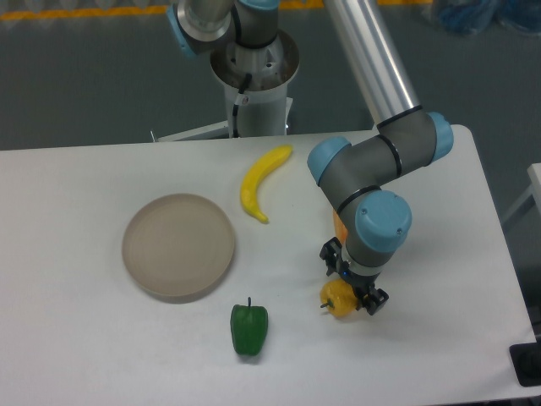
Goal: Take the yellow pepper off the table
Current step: 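Close the gripper around the yellow bell pepper, then lift the held yellow pepper up off the table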
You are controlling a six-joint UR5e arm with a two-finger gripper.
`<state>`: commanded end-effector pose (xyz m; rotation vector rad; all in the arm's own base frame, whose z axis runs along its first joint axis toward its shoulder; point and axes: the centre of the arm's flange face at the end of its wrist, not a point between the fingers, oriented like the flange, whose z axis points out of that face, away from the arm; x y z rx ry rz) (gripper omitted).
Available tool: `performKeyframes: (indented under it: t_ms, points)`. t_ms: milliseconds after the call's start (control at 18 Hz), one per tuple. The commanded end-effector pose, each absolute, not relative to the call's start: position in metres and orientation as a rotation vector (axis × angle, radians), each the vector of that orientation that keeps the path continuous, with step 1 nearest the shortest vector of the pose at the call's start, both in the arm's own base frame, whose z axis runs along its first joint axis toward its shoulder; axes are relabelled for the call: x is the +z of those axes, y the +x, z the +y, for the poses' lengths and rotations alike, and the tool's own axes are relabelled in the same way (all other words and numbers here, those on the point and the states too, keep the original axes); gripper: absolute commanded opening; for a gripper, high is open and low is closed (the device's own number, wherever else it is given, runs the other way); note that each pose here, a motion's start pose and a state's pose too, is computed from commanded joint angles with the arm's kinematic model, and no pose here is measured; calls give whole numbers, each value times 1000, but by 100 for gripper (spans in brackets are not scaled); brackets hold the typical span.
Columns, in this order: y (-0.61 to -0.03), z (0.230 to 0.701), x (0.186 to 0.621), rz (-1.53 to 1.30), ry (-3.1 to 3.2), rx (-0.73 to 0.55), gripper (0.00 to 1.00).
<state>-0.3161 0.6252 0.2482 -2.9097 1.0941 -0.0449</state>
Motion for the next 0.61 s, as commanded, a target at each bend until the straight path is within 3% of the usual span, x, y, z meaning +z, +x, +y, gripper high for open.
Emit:
performKeyframes:
  t_ms: [56,611]
  points:
    - [-316,626,248,1085,-2912,-46,42]
    - [-342,600,327,1021,-2903,39,42]
